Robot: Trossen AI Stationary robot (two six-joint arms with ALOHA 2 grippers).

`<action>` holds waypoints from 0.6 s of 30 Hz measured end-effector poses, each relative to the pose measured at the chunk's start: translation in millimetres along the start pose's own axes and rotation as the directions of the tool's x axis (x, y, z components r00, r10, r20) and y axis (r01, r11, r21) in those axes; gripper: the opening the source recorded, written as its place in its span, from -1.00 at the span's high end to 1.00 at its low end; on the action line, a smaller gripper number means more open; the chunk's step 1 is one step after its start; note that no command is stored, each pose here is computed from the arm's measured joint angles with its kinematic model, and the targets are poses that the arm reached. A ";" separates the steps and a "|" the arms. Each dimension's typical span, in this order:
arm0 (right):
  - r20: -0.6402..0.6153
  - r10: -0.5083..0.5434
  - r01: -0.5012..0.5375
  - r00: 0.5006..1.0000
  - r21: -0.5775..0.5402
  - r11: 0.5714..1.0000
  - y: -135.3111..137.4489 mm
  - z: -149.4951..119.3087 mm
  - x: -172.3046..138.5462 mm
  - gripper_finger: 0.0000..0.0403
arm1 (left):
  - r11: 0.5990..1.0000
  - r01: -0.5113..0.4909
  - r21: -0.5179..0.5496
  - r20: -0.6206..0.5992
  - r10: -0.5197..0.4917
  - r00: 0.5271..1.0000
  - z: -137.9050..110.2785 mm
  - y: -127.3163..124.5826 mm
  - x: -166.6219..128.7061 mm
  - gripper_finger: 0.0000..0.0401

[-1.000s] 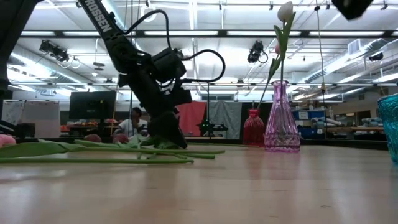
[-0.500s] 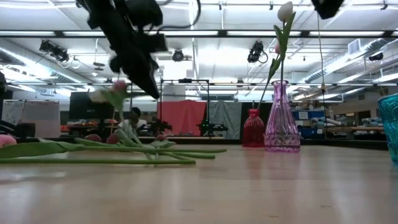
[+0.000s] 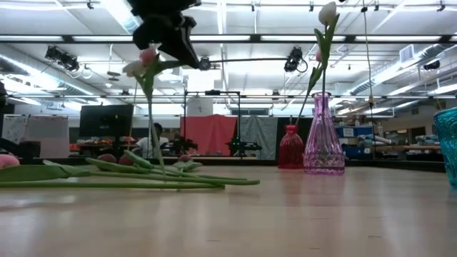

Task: Sort flowers into vase by color
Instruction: Put the top white tulip into the pink vase

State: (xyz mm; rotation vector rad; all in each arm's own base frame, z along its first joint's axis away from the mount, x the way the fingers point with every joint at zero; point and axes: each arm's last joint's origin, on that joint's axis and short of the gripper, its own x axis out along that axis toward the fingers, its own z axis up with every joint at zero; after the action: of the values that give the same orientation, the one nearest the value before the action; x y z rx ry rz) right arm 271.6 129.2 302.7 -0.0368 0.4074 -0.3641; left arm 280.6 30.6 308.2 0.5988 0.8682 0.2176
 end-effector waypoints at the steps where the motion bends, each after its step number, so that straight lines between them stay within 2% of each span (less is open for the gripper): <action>1: -0.006 -0.006 0.006 1.000 -0.003 1.000 0.5 0.2 2.6 0.36 | 0.999 -0.047 0.022 -0.012 0.047 0.999 -0.2 3.4 0.5 0.88; 3: -0.008 -0.013 0.013 1.000 0.011 1.000 0.9 1.4 7.0 0.36 | 0.992 -0.113 0.056 -0.030 0.114 0.993 -0.9 9.0 1.6 0.88; 6: -0.018 -0.027 0.028 0.999 0.054 0.998 -2.7 1.4 10.0 0.36 | 0.990 -0.126 0.068 -0.007 0.127 0.992 0.4 12.7 2.4 0.87; 9: -0.018 -0.019 0.021 1.000 0.084 0.996 -5.3 3.2 10.2 0.36 | 0.992 -0.012 0.123 0.091 0.001 0.996 2.6 10.5 -2.5 0.87; 12: -0.007 -0.004 0.005 1.000 0.064 0.998 -5.8 5.9 8.5 0.36 | 0.990 0.059 0.130 0.232 -0.089 0.969 7.4 12.6 -14.0 0.87; 16: 0.035 0.046 -0.048 0.998 0.060 0.997 -0.6 10.5 3.2 0.36 | 0.995 0.052 0.082 0.343 -0.077 0.936 8.5 22.3 -31.7 0.87; 18: 0.078 0.067 -0.073 0.995 0.070 0.995 1.9 16.1 -1.5 0.36 | 0.995 0.075 0.072 0.456 -0.100 0.884 10.0 29.0 -45.8 0.87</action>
State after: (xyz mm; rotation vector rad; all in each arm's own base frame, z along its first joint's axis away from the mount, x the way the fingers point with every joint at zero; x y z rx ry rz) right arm 277.3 130.9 317.8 0.0341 0.3194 -0.3068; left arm 260.8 31.3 359.7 0.6254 0.4386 -0.0332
